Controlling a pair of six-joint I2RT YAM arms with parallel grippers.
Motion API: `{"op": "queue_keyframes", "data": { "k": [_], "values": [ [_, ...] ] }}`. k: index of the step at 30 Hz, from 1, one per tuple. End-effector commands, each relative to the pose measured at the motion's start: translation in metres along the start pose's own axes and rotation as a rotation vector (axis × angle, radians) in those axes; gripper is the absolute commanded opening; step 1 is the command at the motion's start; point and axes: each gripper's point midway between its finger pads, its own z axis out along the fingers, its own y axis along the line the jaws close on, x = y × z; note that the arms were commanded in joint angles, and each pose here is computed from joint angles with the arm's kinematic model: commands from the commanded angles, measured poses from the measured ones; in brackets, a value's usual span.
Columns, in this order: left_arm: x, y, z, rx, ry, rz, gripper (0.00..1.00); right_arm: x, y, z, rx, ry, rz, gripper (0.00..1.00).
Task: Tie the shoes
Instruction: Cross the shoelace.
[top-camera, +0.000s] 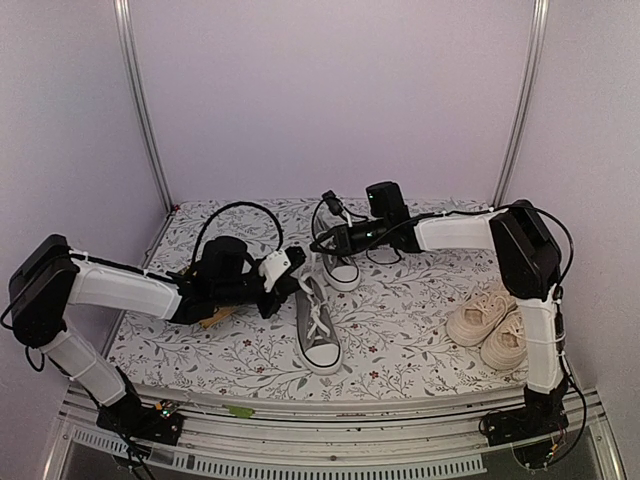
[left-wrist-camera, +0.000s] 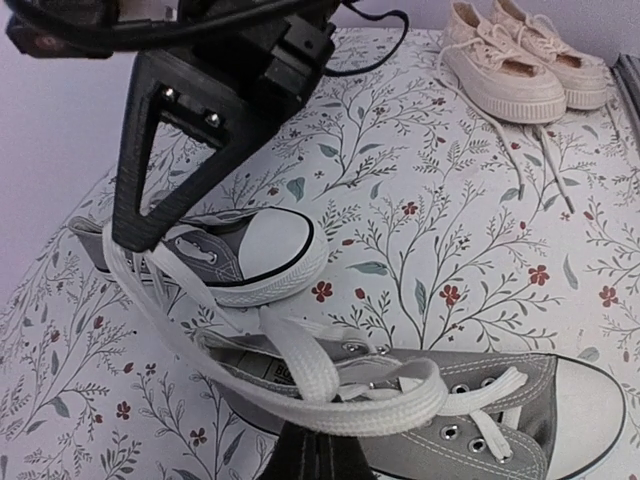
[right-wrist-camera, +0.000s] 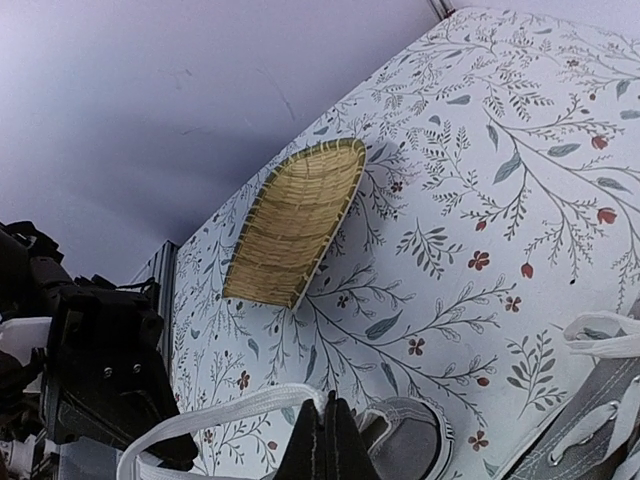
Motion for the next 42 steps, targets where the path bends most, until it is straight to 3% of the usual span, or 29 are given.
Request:
{"op": "queue_keyframes", "data": {
  "k": [1,13,32,37,42],
  "values": [
    [-0.01,-0.002,-0.003,-0.011,-0.039,0.058,0.0,0.018,0.0,0.01,-0.068,0.101,0.114,0.0],
    [-0.011,0.001,-0.003,-0.028,-0.061,0.085,0.0,0.061,0.023,-0.001,-0.17,0.337,0.168,0.0],
    [-0.001,-0.012,0.012,0.027,-0.066,0.069,0.0,0.116,0.016,-0.014,-0.079,0.597,0.139,0.01],
    [0.012,-0.014,0.019,0.031,-0.036,0.053,0.0,0.118,0.004,-0.013,-0.004,0.606,0.125,0.29],
    [0.02,-0.014,0.02,0.024,-0.017,0.038,0.0,0.099,-0.008,-0.016,0.103,0.564,0.069,0.44]
  ]
}}
